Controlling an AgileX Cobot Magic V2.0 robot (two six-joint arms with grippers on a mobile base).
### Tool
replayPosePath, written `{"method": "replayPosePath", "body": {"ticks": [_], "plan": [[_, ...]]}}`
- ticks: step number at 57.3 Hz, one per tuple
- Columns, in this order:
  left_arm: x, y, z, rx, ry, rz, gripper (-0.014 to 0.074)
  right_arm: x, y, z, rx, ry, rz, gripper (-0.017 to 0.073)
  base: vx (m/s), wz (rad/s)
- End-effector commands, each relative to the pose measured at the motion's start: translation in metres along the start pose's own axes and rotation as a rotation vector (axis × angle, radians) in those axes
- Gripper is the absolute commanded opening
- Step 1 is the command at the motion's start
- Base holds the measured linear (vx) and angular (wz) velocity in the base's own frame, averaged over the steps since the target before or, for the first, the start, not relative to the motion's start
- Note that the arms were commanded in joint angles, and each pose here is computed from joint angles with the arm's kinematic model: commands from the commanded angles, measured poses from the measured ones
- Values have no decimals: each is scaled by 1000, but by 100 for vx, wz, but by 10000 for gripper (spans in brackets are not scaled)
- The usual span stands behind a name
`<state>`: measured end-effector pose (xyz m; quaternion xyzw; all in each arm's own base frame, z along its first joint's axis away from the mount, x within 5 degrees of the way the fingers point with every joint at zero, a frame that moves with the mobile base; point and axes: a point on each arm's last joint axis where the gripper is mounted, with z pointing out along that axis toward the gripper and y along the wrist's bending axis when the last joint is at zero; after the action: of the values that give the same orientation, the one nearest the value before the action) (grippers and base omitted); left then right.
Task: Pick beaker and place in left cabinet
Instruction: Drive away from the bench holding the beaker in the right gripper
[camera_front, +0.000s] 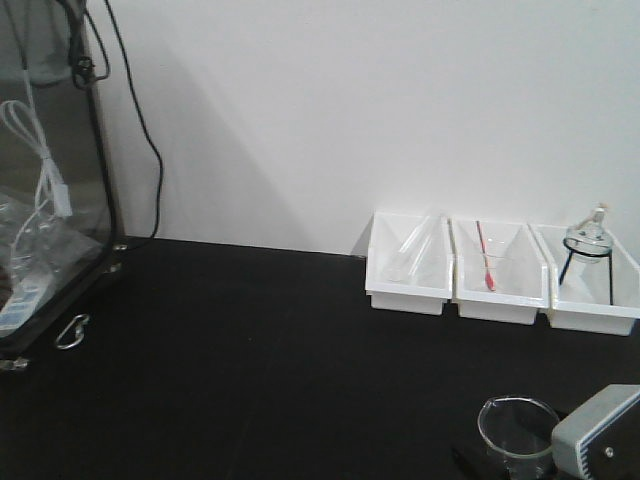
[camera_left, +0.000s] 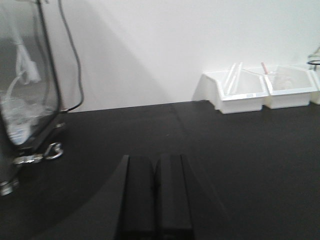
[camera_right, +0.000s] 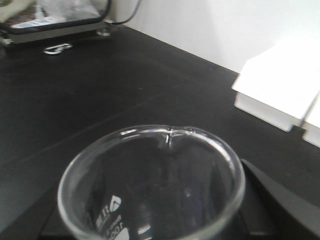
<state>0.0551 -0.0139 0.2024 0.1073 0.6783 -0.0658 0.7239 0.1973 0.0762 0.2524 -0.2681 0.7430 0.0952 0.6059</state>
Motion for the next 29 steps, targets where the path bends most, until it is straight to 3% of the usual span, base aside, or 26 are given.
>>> {"method": "replayPosePath", "body": {"ticks": [1,29], "plan": [[-3,0,-1,-3,-86,-12,1,-19,-2,-2,-6,-112,2,-6,-11,41],[-3,0,-1,-3,-86,-12,1,-19,-2,-2,-5,-110,2,-6,-13,51]]}}
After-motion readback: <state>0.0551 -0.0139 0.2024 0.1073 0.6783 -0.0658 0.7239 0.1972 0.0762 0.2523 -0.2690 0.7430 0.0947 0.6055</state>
